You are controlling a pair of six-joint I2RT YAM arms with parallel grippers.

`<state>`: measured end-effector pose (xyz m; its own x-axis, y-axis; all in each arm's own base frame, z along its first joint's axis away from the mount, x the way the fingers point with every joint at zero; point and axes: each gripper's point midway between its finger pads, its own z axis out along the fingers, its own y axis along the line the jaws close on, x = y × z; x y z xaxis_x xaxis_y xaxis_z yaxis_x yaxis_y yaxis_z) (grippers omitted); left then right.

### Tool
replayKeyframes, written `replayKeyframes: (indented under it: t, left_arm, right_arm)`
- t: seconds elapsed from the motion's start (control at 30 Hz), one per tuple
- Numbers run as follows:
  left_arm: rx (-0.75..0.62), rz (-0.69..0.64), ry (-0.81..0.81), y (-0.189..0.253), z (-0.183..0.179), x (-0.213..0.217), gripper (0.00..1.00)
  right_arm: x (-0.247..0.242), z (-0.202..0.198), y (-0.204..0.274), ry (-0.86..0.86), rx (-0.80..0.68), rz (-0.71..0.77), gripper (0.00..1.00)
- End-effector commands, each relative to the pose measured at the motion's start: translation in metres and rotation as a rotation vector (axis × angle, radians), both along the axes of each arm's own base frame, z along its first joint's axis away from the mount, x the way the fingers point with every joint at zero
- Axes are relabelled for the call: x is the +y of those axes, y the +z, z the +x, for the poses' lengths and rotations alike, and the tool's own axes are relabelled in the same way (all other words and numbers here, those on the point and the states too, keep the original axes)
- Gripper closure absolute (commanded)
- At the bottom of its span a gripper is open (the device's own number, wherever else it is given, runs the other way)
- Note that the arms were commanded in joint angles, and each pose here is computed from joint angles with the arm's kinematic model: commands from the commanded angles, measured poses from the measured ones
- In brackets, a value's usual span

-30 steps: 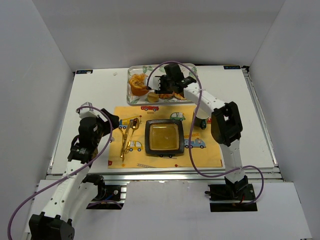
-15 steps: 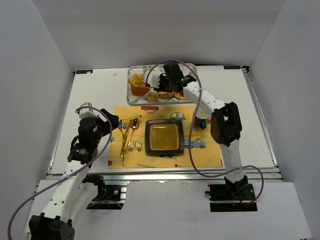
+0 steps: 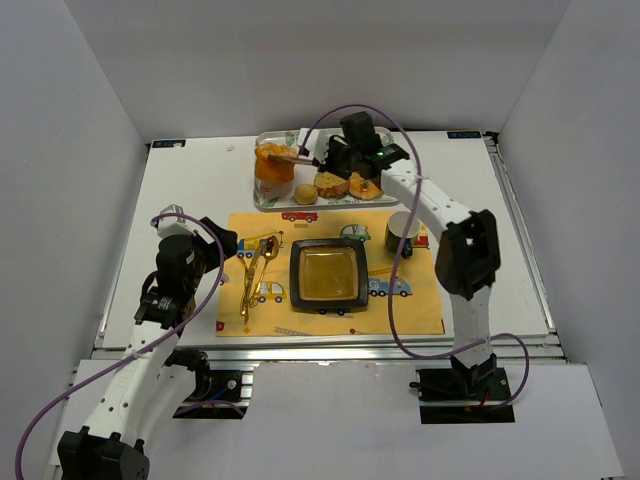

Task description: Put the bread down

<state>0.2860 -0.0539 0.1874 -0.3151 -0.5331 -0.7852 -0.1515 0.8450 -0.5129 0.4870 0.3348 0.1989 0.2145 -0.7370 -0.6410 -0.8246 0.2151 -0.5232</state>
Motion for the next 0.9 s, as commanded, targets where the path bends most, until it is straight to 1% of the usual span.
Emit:
replayKeyframes:
  t: [0.0,0.03,0.07,0.1,0.13,0.17,0.2,0.23,0.27,0.3,0.33,0.37,0.4,0.43,0.47,0.5,0.63,0.73,0.87]
  left_arm:
    - [-0.030,0.014,0.016,0.014,0.003,0.005,0.08]
    - [-0.031,0.016,0.016,0.015,0.003,0.005,0.08]
    - [-0.031,0.016,0.016,0.015,0.003,0.005,0.08]
    - [-0.034,0.016,0.016,0.015,0.003,0.005,0.08]
    - [-0.035,0.017,0.019,0.015,0.003,0.006,0.08]
    - [-0.032,0.015,0.022,0.013,0.002,0.006,0.08]
    - [-0.035,0.013,0.024,0.014,0.002,0.006,0.08]
    - [-0.037,0.011,0.024,0.013,0.002,0.006,0.08]
    - [-0.038,0.008,0.022,0.013,0.003,0.006,0.08]
    - [-0.042,0.007,0.019,0.014,0.003,0.005,0.08]
    - [-0.042,0.007,0.017,0.014,0.004,0.005,0.08]
    - [-0.039,0.007,0.016,0.013,0.005,0.004,0.08]
    - [-0.036,0.009,0.006,0.013,0.006,0.002,0.08]
    - [-0.031,0.011,0.002,0.012,0.007,0.002,0.08]
    - [-0.028,0.016,-0.005,0.012,0.008,0.001,0.08]
    - [-0.023,0.014,-0.017,0.012,0.011,-0.001,0.08]
    - [-0.012,0.022,-0.040,0.011,0.016,-0.005,0.08]
    - [-0.011,0.023,-0.049,0.012,0.017,-0.007,0.08]
    - [-0.017,0.019,-0.044,0.013,0.016,-0.006,0.08]
  right_arm:
    - [-0.012,-0.030,0.111,0.042,-0.104,0.237,1.00]
    - [-0.018,-0.040,0.113,0.083,-0.092,0.254,1.00]
    - [-0.028,-0.061,0.134,0.120,-0.121,0.268,1.00]
    - [-0.038,-0.076,0.103,0.149,-0.071,0.225,1.00]
    - [-0.046,-0.092,0.099,0.197,-0.057,0.223,1.00]
    - [-0.059,-0.116,0.114,0.237,-0.101,0.218,1.00]
    - [-0.071,-0.135,0.077,0.271,-0.050,0.146,1.00]
    - [-0.080,-0.150,0.071,0.291,-0.043,0.136,1.00]
    - [-0.092,-0.171,0.082,0.309,-0.080,0.130,1.00]
    - [-0.100,-0.186,0.070,0.333,-0.067,0.089,1.00]
    - [-0.110,-0.200,0.047,0.324,-0.029,0.065,1.00]
    - [-0.118,-0.214,0.055,0.325,-0.060,0.070,1.00]
    - [-0.123,-0.224,0.049,0.330,-0.054,0.056,1.00]
    - [-0.130,-0.233,0.033,0.329,-0.029,0.034,1.00]
    - [-0.134,-0.241,0.038,0.324,-0.057,0.039,0.99]
    - [-0.137,-0.245,0.035,0.319,-0.055,0.037,0.99]
    - [-0.149,-0.259,0.013,0.302,-0.011,0.002,0.96]
    - [-0.154,-0.263,-0.001,0.299,-0.007,-0.021,0.89]
    - [-0.158,-0.272,-0.005,0.318,0.009,-0.032,0.64]
